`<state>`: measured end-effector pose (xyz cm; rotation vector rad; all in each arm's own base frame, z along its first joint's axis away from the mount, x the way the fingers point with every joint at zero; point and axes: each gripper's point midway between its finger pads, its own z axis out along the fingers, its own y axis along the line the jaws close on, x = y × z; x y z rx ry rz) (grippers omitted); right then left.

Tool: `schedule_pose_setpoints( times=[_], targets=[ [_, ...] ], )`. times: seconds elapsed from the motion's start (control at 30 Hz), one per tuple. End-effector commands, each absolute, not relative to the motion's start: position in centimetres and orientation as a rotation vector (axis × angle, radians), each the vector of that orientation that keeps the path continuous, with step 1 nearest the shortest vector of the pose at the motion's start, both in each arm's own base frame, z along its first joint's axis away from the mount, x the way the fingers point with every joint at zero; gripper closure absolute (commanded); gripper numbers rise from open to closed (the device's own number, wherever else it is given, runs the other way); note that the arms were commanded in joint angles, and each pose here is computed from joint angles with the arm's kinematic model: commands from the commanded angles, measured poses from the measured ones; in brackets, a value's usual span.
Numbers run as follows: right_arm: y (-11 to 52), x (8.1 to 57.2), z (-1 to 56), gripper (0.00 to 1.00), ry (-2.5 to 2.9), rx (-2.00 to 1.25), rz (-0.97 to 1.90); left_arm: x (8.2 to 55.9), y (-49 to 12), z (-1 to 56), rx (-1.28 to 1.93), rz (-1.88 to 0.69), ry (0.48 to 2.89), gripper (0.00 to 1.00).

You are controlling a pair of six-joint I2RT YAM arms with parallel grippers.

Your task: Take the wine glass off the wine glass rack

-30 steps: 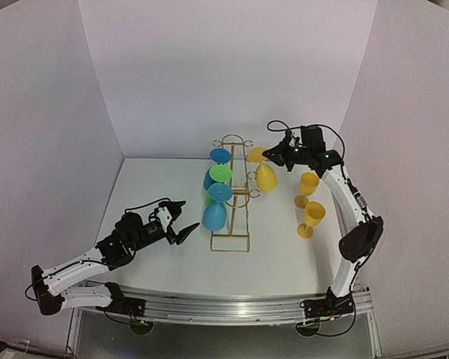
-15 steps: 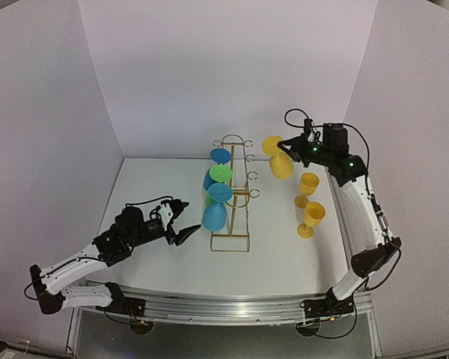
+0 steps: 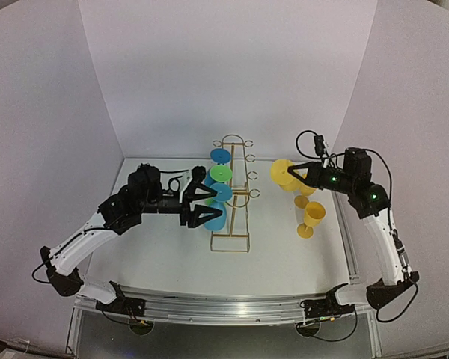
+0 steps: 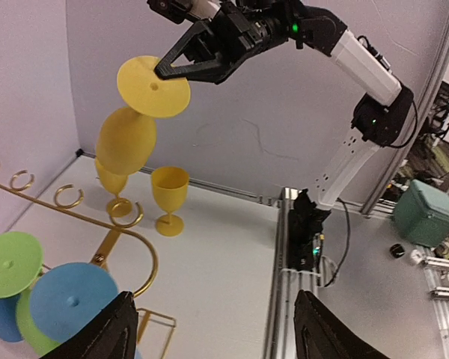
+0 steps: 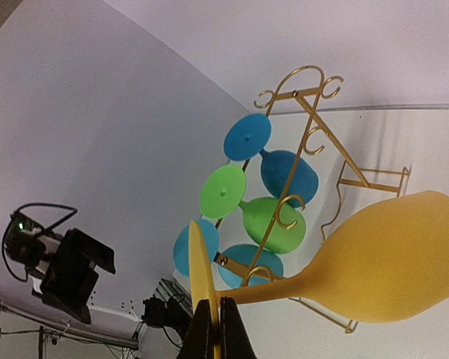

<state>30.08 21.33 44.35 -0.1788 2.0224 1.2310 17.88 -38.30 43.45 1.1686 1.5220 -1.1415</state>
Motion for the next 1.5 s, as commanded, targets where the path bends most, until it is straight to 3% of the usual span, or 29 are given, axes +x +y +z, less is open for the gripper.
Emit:
schedule_pose_setpoints(
  times=[0.0,0.43,0.83,0.97,1.2,1.4,1.47],
  targets=[
    [22.0,26.5,43.7,1.00,1.999,-0.340,1.303,16.9,-42.6,43.4,1.175,-1.394,1.683,0.32],
    [21.3,22.4,42.3,1.00,1.968,-0.299,1.381,17.5,-51.2,45.1,1.076,-1.504,1.741,0.27],
    [21.6,22.3,43.1,1.00,1.927,-0.308,1.417,18.7,-54.2,44.1,1.036,-1.527,1.753,0.31],
    [21.9,22.8,43.2,1.00,1.907,-0.309,1.428,18.6,-54.8,44.4,1.040,-1.555,1.736,0.42],
    [22.2,23.2,43.0,1.00,1.908,-0.316,1.429,18.3,-54.9,43.9,1.059,-1.560,1.739,0.96],
    [21.8,23.2,43.0,1.00,1.905,-0.298,1.403,18.0,-54.3,44.0,1.129,-1.501,1.673,1.00],
    [21.0,23.4,43.4,0.87,1.900,-0.259,1.331,17.3,-53.9,44.0,1.215,-1.445,1.592,1.00]
  ],
)
